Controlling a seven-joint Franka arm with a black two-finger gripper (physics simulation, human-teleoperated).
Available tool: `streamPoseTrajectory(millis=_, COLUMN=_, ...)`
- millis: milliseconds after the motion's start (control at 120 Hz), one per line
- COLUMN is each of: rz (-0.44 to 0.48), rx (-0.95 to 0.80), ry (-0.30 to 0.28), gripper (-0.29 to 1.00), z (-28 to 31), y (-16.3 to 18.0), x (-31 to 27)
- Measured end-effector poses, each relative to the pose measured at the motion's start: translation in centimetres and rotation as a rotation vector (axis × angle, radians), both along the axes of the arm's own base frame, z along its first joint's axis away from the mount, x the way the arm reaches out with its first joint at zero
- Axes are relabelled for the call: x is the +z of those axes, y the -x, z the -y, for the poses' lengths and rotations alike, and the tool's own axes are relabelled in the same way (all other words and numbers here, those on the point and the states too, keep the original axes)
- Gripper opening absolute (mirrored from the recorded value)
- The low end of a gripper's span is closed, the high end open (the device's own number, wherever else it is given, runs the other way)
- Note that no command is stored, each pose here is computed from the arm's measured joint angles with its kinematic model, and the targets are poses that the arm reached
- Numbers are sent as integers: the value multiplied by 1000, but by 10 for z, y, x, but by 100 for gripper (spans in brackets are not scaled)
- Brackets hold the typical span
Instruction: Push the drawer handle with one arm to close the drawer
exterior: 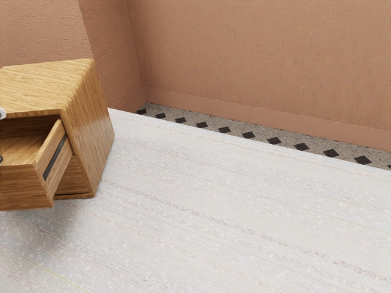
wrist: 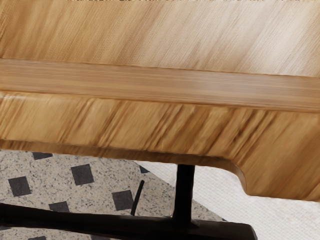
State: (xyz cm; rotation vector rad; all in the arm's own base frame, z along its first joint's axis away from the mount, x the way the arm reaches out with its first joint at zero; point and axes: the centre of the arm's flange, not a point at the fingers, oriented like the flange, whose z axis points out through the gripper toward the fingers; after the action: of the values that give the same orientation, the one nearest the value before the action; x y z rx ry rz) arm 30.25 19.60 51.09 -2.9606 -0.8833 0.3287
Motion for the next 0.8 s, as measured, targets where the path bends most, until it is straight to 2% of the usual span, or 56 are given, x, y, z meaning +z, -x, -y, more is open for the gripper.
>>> streamPoseTrajectory(millis=383, rz=24, rx=0, ry=-90, gripper=-8, z=-23, y=-53, x=14)
streamPoseTrajectory(millis=800, rz=23, rx=-20, ry=-101, gripper=-8, z=-44, y=-103, x=6)
